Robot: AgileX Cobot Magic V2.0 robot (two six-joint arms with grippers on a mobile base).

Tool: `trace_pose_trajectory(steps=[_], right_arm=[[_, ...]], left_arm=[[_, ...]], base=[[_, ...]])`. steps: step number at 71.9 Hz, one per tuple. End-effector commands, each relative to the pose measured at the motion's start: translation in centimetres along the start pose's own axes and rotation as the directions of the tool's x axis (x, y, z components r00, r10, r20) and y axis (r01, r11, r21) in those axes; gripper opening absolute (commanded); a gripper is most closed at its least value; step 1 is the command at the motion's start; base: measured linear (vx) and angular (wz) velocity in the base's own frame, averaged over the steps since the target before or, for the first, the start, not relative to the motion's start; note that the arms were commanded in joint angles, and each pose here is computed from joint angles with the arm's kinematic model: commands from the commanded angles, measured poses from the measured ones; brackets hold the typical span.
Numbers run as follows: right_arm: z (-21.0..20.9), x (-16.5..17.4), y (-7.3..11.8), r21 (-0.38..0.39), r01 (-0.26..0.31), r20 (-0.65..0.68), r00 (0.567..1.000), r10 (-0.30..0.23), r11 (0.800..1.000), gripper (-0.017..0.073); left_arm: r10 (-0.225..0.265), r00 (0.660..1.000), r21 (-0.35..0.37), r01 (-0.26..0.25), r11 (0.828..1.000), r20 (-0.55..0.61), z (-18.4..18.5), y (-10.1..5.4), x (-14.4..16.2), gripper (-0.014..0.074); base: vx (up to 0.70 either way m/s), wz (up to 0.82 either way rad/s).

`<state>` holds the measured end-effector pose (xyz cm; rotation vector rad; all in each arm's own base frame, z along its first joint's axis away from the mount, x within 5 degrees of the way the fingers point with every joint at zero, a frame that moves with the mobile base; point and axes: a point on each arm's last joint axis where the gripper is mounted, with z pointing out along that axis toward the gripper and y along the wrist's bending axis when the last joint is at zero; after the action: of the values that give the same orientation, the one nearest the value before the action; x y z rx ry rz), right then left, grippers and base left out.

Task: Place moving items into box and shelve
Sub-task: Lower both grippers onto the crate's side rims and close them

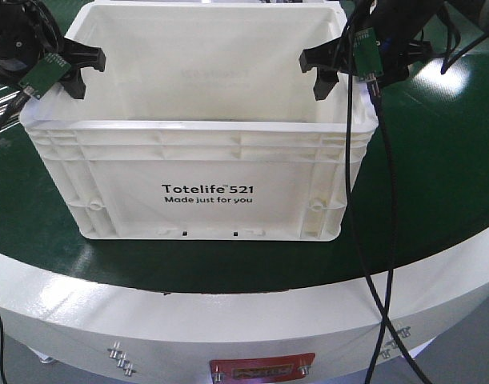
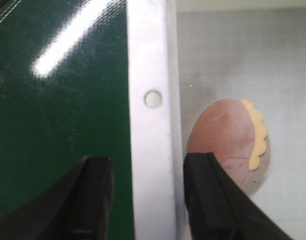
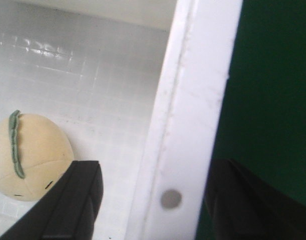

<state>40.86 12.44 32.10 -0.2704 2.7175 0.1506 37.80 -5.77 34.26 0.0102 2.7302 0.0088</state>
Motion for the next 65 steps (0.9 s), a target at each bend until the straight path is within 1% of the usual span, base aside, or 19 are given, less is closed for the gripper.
trace_pose_trajectory(steps=[1, 7, 12, 15, 24, 26, 27, 32, 33, 44, 56, 65], right_arm=[[-3.08, -0.64, -0.07, -0.009, -0.001, 0.108, 0.994, 0.002, 1.000, 0.0471], [-2.95, -0.62, -0.08, -0.009, -0.003, 0.102, 0.995, 0.004, 1.000, 0.0453], [-2.95, -0.61, -0.08, -0.009, -0.008, 0.102, 0.995, 0.008, 1.000, 0.0414], [-2.95, -0.63, -0.07, -0.010, -0.009, 0.103, 0.995, 0.010, 1.000, 0.0375], [-2.95, -0.63, -0.08, -0.009, -0.008, 0.103, 0.995, 0.009, 1.000, 0.0193], [-2.95, -0.63, -0.08, -0.009, -0.008, 0.103, 0.995, 0.009, 1.000, 0.0128], [-2.95, -0.63, -0.08, -0.009, -0.008, 0.103, 0.995, 0.009, 1.000, 0.0115], [-2.95, -0.63, -0.08, -0.008, -0.003, 0.103, 0.995, 0.004, 1.000, -0.0008], [-2.95, -0.63, -0.08, -0.008, -0.002, 0.103, 0.995, 0.003, 1.000, -0.0016], [-2.95, -0.61, -0.07, -0.009, -0.002, 0.101, 0.995, 0.003, 1.000, -0.0010], [-2.96, -0.59, 0.14, -0.033, -0.006, 0.099, 0.995, 0.009, 0.999, -0.0008], [-2.96, -0.59, 0.16, -0.035, -0.006, 0.099, 0.995, 0.009, 0.999, -0.0008]], left_arm=[[0.010, 0.995, 0.014, -0.012, 1.000, 0.102, -3.16, 0.14, -0.26, 0.0432], [0.014, 0.995, 0.014, -0.016, 1.000, 0.100, -3.16, 0.14, -0.24, 0.0432], [0.014, 0.995, 0.014, -0.016, 1.000, 0.100, -3.16, 0.14, -0.24, 0.0432], [0.014, 0.995, 0.014, -0.016, 1.000, 0.100, -3.16, 0.14, -0.24, 0.0432], [0.017, 0.995, 0.013, -0.018, 1.000, 0.100, -3.16, 0.14, -0.24, 0.0432], [0.017, 0.995, 0.013, -0.018, 1.000, 0.099, -3.16, 0.15, -0.23, 0.0432], [0.017, 0.995, 0.013, -0.018, 1.000, 0.098, -3.16, 0.15, -0.22, 0.0432], [0.017, 0.995, 0.013, -0.018, 1.000, 0.098, -3.16, 0.15, -0.22, 0.0432], [0.017, 0.995, 0.013, -0.018, 1.000, 0.098, -3.16, 0.15, -0.22, 0.0432], [0.017, 0.996, 0.013, -0.018, 1.000, 0.093, -3.16, 0.15, -0.17, 0.0432], [0.013, 0.997, 0.029, -0.015, 0.999, 0.081, -3.06, 0.00, -0.10, 0.0432], [0.021, 0.997, 0.028, -0.023, 0.999, 0.075, -2.80, -0.03, -0.14, 0.0432]], base=[[0.00, 0.00], [0.00, 0.00], [0.00, 0.00], [0.00, 0.00], [0.00, 0.00], [0.00, 0.00], [0.00, 0.00], [0.00, 0.00], [0.00, 0.00], [0.00, 0.00], [0.00, 0.00], [0.00, 0.00]])
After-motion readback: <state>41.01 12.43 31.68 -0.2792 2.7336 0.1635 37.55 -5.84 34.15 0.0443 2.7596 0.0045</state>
